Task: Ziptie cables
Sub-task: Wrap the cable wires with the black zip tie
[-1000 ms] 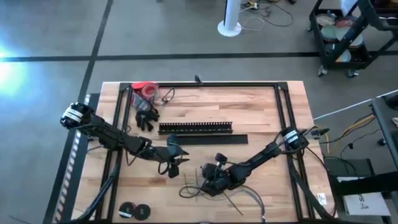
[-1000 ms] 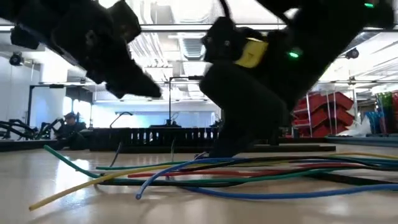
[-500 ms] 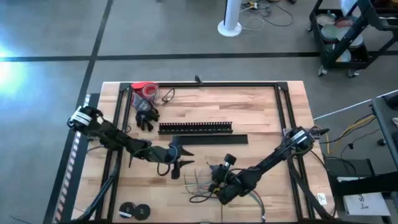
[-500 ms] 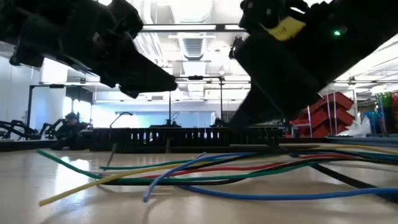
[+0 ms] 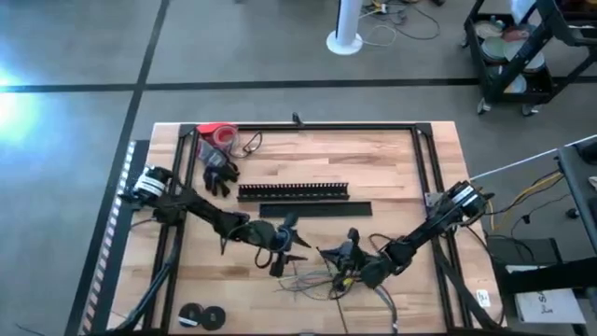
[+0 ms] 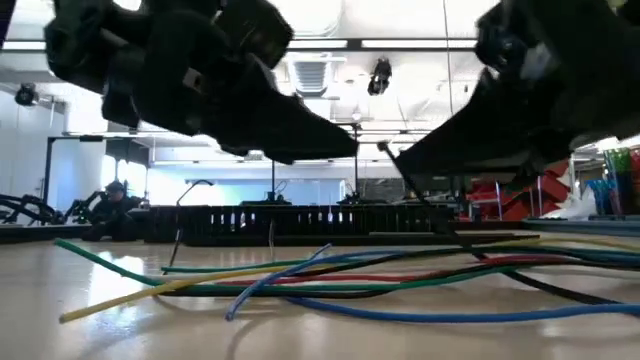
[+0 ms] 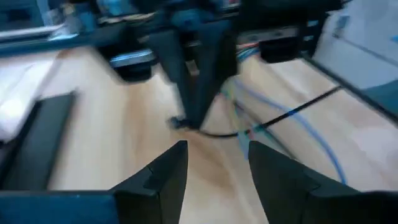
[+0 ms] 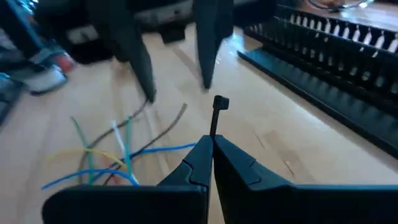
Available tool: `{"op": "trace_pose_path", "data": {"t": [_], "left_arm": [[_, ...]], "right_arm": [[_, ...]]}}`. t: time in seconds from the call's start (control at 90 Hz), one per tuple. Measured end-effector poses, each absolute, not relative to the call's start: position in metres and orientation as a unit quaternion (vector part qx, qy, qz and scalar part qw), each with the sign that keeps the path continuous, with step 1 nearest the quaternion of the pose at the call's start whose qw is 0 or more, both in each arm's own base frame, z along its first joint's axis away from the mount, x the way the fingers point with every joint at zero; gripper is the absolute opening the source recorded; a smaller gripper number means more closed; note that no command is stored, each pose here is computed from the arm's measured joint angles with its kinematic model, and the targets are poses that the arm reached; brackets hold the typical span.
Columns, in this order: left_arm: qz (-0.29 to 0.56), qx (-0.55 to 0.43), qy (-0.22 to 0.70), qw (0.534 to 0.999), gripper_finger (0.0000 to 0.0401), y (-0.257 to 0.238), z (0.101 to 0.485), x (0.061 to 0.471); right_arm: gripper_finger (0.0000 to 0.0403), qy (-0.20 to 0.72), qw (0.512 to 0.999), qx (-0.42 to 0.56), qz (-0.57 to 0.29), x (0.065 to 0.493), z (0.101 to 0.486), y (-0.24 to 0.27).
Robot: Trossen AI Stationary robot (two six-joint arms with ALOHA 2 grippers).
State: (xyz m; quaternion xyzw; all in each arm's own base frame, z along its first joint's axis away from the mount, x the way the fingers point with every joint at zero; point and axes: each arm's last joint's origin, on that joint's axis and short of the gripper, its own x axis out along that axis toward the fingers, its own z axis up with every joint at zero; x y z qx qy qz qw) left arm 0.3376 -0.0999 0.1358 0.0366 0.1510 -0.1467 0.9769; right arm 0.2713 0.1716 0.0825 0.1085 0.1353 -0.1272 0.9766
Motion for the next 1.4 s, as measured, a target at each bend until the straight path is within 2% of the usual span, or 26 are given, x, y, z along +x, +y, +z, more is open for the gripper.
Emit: {"op": "trace_pose_path", "data": {"t": [0.133, 0.322, 0.533, 0.744, 1.4], "left_arm": [[-0.160, 0.014, 0.152, 0.975, 0.0151, -0.088, 0.125, 0.352], [-0.198, -0.044, 0.086, 0.975, 0.0133, -0.070, 0.126, 0.365], [-0.222, -0.058, 0.090, 0.969, 0.0124, -0.067, 0.121, 0.380], [-0.219, -0.065, 0.139, 0.963, 0.0115, -0.070, 0.113, 0.394], [-0.191, -0.074, 0.142, 0.969, 0.0062, -0.070, 0.113, 0.395]], "right_arm": [[0.0000, 0.112, 0.983, 0.104, -0.101, 0.259, 0.079, 0.166], [0.0000, 0.116, 0.986, 0.083, -0.091, 0.253, 0.074, 0.163], [0.0000, 0.114, 0.987, 0.072, -0.083, 0.254, 0.075, 0.164], [0.0000, 0.114, 0.988, 0.065, -0.080, 0.254, 0.076, 0.164], [0.0000, 0.114, 0.988, 0.060, -0.088, 0.255, 0.075, 0.163]]}}
